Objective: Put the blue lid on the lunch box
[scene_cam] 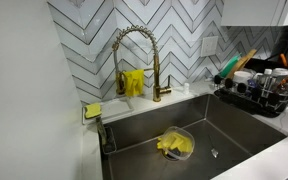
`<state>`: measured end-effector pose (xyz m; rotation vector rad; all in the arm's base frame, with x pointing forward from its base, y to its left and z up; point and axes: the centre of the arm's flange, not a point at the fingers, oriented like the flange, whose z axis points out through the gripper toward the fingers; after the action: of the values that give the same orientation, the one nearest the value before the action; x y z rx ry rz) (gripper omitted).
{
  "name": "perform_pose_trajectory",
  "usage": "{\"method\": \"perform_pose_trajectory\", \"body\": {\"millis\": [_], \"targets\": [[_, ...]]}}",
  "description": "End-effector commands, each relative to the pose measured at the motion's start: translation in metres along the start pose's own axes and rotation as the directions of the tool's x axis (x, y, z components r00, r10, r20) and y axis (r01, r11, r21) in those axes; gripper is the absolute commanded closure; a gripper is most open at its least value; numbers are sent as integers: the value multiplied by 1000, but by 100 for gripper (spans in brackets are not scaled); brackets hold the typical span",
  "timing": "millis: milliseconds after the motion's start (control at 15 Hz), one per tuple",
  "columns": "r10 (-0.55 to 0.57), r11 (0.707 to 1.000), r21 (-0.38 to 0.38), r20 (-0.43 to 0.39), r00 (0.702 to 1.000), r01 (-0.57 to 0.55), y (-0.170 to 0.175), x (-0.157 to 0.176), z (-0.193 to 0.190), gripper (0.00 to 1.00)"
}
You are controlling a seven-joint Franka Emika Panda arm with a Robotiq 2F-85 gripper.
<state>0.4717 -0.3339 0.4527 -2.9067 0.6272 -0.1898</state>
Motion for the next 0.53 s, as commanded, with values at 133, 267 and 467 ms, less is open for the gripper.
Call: {"method": "perform_pose_trajectory", "body": {"millis": [133, 267, 467], "targets": [[99, 991, 95, -21, 995, -96, 29, 50, 39, 0], [134, 982, 136, -4, 991, -132, 36, 65, 52, 0], [169, 971, 170, 7, 986, -167, 42, 86, 73, 0]]}}
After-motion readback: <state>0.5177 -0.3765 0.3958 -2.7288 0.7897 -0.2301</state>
